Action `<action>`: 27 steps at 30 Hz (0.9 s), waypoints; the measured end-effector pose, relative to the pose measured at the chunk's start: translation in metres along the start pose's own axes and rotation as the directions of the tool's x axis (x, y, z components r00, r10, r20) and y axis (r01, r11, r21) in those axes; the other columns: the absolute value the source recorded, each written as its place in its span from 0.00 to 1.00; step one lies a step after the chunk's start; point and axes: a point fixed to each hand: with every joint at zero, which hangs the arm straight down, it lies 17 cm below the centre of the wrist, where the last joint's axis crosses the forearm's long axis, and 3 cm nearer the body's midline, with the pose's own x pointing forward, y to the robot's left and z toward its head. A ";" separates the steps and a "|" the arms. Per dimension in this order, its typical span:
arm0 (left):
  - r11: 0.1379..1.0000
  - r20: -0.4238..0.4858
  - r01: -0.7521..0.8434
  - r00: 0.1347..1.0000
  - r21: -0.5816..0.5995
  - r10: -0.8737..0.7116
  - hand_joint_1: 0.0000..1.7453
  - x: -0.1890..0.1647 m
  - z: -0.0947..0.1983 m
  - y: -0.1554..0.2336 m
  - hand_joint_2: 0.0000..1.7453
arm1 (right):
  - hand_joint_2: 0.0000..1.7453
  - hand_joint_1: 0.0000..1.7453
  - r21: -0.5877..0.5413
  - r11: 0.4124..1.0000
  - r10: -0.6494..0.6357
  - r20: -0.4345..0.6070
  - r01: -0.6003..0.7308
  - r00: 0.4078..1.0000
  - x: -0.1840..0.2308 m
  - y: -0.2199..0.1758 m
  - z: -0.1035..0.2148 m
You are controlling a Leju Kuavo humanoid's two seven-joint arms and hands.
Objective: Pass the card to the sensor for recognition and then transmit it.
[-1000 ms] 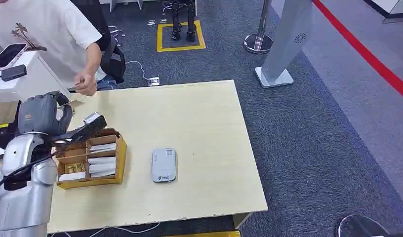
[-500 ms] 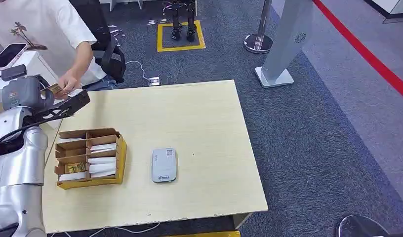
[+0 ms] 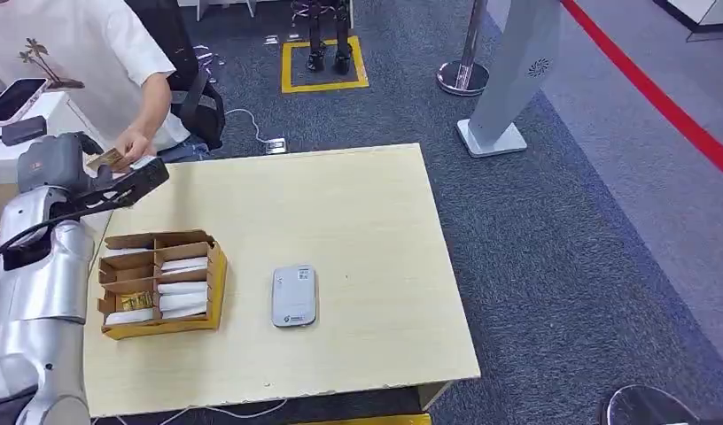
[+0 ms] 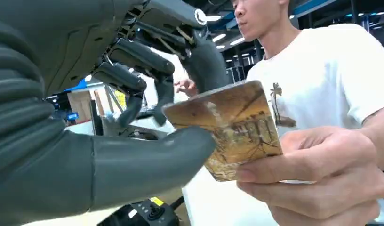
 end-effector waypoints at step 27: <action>0.455 0.479 -0.890 0.405 0.013 0.779 0.00 0.103 0.172 0.051 1.00 | 0.00 0.00 -0.005 0.996 -0.085 -0.026 0.085 0.996 -0.005 0.001 0.000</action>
